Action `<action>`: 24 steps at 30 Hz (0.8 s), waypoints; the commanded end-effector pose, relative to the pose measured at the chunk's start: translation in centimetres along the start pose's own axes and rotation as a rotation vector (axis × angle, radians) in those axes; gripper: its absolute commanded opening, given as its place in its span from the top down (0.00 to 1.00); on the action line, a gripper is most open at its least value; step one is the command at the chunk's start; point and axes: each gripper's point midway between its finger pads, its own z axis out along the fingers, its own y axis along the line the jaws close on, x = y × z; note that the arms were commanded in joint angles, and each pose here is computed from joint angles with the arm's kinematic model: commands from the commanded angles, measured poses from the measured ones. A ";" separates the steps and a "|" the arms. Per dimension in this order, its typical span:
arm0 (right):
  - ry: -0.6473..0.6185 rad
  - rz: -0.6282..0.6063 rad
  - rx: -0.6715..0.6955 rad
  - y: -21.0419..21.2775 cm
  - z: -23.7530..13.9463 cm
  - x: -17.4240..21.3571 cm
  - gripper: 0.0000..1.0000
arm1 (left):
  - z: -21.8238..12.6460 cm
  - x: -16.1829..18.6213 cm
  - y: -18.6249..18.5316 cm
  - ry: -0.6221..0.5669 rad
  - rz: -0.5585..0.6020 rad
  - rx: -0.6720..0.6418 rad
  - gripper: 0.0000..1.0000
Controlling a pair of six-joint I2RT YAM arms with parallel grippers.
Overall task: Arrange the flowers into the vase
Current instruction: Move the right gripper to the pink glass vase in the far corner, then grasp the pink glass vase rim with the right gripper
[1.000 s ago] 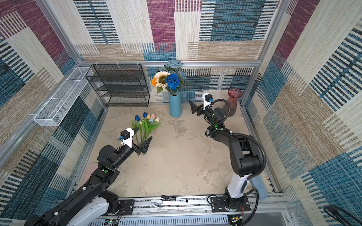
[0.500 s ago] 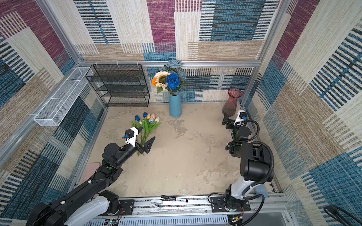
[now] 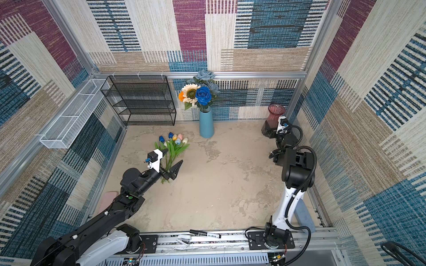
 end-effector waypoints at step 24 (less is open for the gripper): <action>0.030 -0.036 -0.114 -2.0 9.2 5.2 0.17 | 1.4 -2.2 0.8 -0.004 0.048 -0.023 0.01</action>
